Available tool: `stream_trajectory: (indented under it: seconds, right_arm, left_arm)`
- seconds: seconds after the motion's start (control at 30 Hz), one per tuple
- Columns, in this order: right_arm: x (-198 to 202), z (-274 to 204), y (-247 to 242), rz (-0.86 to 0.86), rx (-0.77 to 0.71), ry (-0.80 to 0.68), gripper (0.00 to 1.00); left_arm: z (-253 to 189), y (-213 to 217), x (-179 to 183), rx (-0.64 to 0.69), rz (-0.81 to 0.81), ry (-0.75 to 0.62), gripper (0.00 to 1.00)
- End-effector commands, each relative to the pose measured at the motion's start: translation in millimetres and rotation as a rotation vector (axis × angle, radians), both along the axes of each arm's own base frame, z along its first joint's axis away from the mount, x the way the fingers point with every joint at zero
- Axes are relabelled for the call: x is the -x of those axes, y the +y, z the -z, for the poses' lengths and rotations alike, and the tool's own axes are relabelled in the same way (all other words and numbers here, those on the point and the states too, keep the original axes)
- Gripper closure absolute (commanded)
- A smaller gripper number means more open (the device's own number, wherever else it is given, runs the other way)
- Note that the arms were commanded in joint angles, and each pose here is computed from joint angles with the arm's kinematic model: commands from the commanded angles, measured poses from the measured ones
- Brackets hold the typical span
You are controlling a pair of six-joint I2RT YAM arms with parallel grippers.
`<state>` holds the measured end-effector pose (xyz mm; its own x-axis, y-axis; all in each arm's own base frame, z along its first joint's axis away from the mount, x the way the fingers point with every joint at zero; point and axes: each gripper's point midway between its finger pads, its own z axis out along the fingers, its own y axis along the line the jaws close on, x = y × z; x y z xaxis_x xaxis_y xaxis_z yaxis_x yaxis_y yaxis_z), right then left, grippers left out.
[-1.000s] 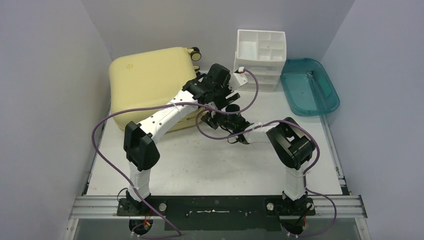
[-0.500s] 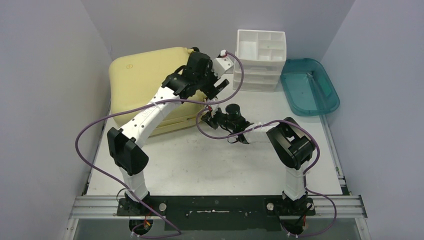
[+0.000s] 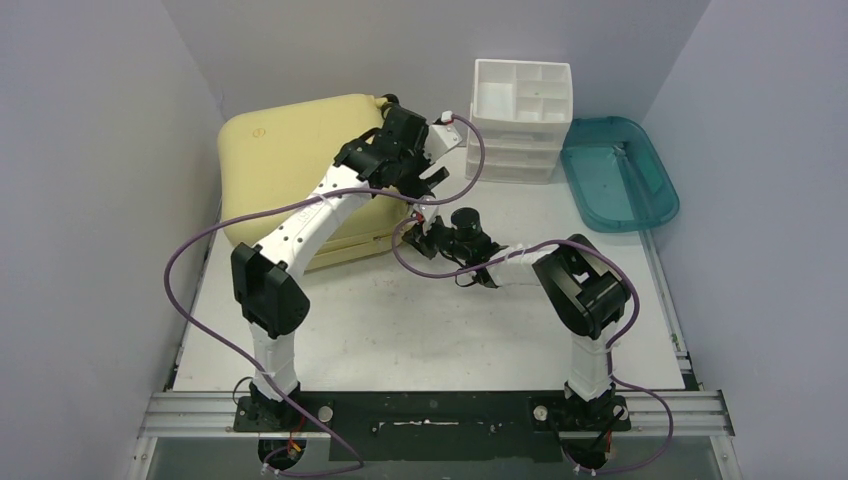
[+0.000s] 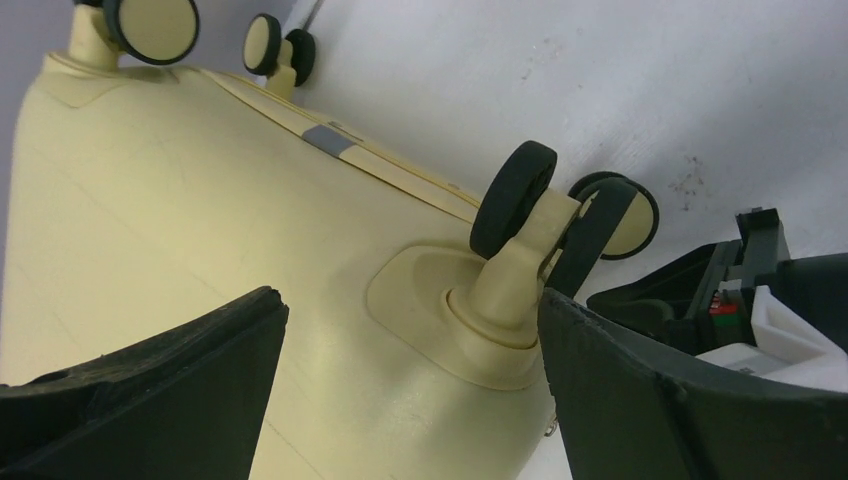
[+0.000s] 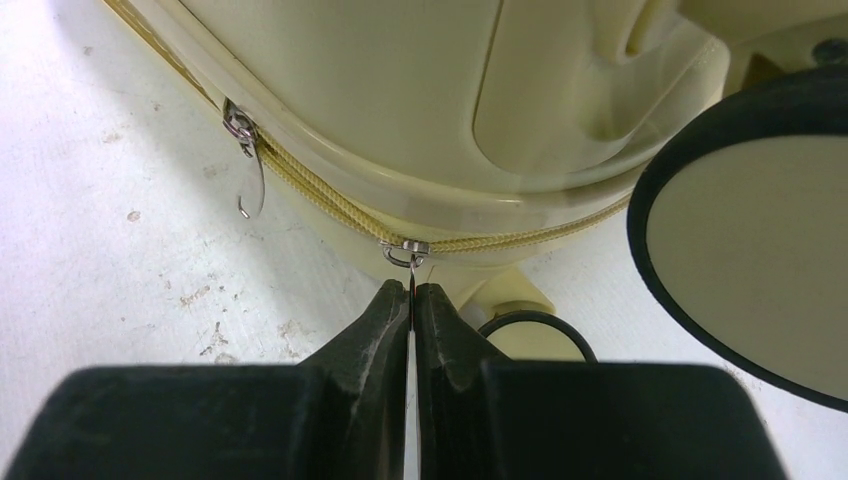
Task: Open, take out, and arrange the luggage
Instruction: Unzip the luggage at the center of the board.
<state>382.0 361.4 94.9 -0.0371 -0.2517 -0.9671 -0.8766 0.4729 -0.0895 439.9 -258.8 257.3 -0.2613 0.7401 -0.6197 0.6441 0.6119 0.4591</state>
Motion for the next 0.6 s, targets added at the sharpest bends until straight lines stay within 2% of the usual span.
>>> stream_trajectory:
  seconds: [0.0,0.37,0.57]
  right_arm:
    - [-8,-5,-3,0.025,0.000,-0.013,1.00]
    - [-7,-1,-1,0.018,0.008,-0.009,1.00]
    - [-7,0,-1,0.018,0.009,-0.008,1.00]
  left_arm:
    - [17,-4,10,-0.002,0.038,0.133,0.06]
    - [48,-19,10,0.032,0.098,0.273,0.05]
    - [27,-27,9,0.177,0.147,0.325,0.05]
